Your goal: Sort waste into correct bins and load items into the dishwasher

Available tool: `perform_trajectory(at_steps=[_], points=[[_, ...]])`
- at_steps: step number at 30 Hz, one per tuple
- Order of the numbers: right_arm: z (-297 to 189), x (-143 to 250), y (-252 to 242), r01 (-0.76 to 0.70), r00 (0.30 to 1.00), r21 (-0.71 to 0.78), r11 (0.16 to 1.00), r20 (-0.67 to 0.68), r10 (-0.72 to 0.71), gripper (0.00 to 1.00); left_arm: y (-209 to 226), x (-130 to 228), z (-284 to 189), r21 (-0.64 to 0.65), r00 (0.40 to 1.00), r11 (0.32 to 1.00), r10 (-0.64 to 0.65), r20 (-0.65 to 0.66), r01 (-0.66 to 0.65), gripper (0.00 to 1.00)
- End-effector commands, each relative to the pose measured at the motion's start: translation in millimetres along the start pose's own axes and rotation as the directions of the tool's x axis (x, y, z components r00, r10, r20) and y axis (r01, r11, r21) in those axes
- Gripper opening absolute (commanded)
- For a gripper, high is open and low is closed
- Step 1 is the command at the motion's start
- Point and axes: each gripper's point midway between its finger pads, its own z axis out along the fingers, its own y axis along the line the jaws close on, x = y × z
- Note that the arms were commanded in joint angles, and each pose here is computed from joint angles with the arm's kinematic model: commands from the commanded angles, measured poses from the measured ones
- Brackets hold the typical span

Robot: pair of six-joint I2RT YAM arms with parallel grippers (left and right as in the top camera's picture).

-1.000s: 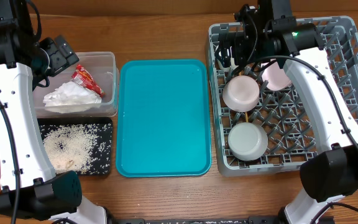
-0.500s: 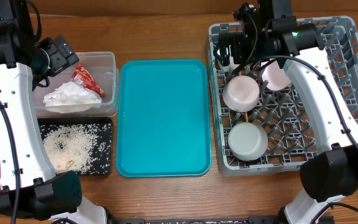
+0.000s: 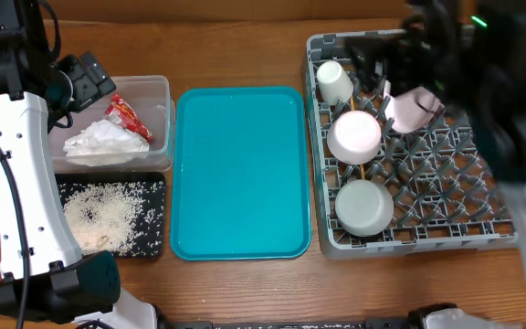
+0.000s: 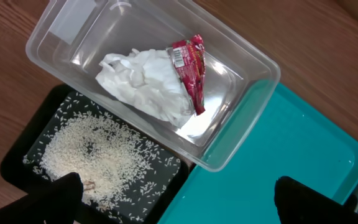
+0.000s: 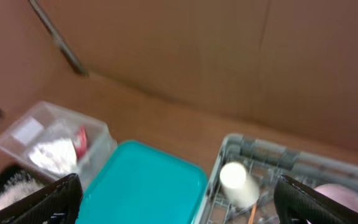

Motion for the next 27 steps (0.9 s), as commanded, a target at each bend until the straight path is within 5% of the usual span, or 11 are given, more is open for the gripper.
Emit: perform_trajectory(at_steps=[1, 7, 14, 27], points=[[-57.8, -8.2, 14.2, 0.039, 0.994, 0.027, 0.999, 0.105, -0.042, 1.0, -0.8, -0.6, -5.7, 0.01, 1.0, 1.0, 0.007, 0.013, -0.008, 1.0], [-102.1, 32.1, 12.2, 0.054, 0.97, 0.09, 0.994, 0.233, -0.074, 1.0, -0.8, -0.6, -5.7, 0.01, 1.0, 1.0, 0.007, 0.013, -0.008, 1.0], [-125.2, 125.6, 12.0, 0.081, 0.902, 0.135, 0.988, 0.411, -0.131, 1.0, -0.8, -0.6, -5.7, 0.01, 1.0, 1.0, 0.007, 0.013, -0.008, 1.0], [-68.1, 230.1, -19.3, -0.081, 0.776, 0.055, 0.995, 0.63, 0.028, 1.0, -0.8, -0.6, -5.7, 0.01, 1.0, 1.0, 0.007, 0.013, -0.008, 1.0]])
